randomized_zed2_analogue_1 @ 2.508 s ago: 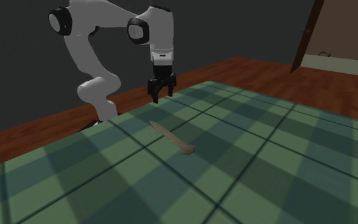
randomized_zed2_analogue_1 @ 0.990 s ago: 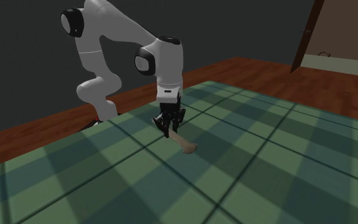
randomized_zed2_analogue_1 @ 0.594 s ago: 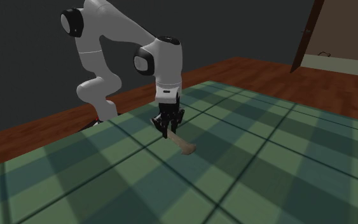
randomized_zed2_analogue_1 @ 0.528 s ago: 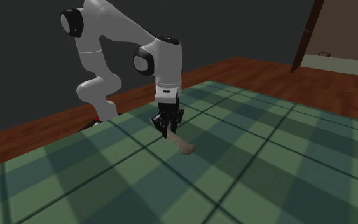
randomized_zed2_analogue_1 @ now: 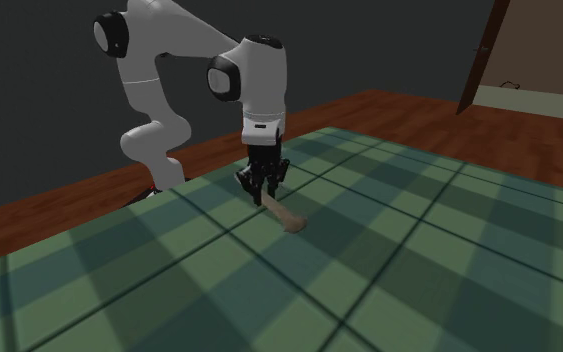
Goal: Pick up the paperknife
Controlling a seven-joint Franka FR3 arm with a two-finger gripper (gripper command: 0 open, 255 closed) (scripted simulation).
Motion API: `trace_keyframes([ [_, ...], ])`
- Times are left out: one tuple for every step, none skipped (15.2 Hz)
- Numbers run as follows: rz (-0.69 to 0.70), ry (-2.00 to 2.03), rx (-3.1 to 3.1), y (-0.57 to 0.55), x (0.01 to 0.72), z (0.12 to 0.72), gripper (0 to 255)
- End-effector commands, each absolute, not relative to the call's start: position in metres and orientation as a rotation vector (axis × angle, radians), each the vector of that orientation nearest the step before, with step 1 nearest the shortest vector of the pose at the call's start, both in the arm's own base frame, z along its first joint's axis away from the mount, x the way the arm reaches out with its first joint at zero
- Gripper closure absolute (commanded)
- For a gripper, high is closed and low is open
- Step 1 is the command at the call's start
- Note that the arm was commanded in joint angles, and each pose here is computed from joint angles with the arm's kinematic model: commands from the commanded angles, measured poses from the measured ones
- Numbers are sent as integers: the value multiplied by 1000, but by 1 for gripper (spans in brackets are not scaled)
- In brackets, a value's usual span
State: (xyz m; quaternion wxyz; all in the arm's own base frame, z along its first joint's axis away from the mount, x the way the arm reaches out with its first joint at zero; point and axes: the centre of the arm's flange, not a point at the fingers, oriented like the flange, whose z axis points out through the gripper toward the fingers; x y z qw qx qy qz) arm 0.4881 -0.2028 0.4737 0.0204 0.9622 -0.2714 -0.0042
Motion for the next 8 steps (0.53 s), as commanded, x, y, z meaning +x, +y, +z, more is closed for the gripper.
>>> trace_keyframes([
  [-13,-842,2984,-203,488,484,255],
  [-13,-842,2984,-203,488,489,255],
  [-13,-842,2984,-203,488,495,255],
  [-13,-842,2984,-203,488,500,255],
  [-13,-842,2984,-203,488,505,255],
  [-13,-842,2984,-203,488,511,255],
  [-13,-842,2984,-203,488,511,255],
  [-13,-842,2984,-203,488,511,255],
])
